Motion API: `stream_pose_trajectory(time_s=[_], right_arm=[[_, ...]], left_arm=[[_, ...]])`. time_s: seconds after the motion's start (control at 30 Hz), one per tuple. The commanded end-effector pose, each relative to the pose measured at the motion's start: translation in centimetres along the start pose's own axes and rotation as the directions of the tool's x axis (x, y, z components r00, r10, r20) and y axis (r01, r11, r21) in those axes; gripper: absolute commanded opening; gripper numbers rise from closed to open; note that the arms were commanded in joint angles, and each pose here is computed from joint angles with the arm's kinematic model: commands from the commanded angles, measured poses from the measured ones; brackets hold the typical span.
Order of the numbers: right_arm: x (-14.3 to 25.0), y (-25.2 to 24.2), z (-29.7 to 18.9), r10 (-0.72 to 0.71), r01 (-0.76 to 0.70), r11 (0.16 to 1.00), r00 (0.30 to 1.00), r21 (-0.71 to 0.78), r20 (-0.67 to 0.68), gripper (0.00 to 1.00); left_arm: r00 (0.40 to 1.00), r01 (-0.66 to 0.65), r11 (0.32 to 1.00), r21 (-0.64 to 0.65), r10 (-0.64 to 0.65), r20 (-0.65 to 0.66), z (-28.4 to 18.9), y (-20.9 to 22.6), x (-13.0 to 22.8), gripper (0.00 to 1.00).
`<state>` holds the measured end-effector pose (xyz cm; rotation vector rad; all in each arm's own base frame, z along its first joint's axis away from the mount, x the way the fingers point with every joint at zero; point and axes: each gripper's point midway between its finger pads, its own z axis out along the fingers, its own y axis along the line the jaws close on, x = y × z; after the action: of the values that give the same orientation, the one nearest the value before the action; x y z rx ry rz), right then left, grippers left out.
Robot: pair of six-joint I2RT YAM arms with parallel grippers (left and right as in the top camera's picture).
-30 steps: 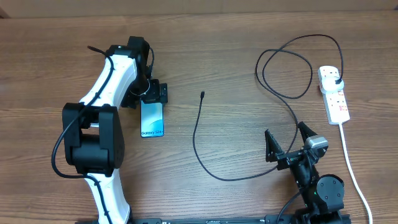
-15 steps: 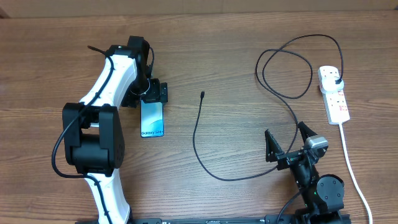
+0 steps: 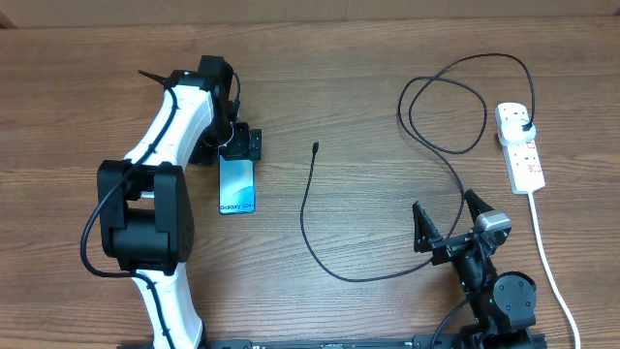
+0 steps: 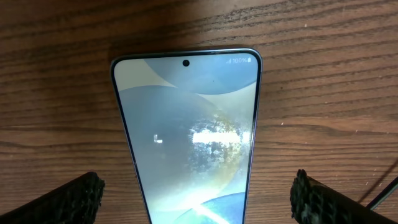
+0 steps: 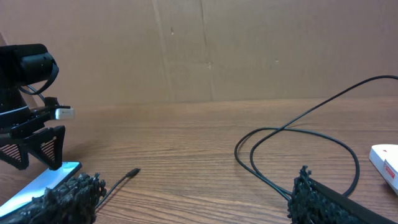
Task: Plug charger to phone and switch on socket
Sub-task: 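Close the left gripper on the smartphone's top edge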
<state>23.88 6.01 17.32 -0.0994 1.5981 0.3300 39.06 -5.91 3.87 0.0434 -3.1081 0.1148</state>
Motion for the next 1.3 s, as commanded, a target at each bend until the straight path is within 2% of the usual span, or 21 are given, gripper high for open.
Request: stream_pose_trajectory(time_s=[0.0,0.2,0.6,1.27], right_arm=[[0.2,-0.2,0.0,0.003,-0.003,1.0,1.0,0.006,0.002,1.0],[0.2,-0.2,0.0,0.003,-0.003,1.0,1.0,0.006,0.002,1.0],[0.2,-0.2,0.0,0.003,-0.003,1.0,1.0,0.006,0.002,1.0],[0.2,-0.2,0.0,0.003,-0.003,1.0,1.0,0.006,0.002,1.0]], left_arm=[[0.999,-0.04,0.999,0.001,0.04,0.004,0.2,-0.2,-0.5,1.0],[0.999,-0.035,0.999,0.002,0.035,0.005,0.2,-0.2,-0.5,1.0],[0.993,0.117,0.993,-0.006,-0.117,-0.007,1.5,-0.1,0.1,1.0],[0.995,0.098,0.995,-0.014,-0.099,-0.028,4.2,0.3,1.5,0.99]])
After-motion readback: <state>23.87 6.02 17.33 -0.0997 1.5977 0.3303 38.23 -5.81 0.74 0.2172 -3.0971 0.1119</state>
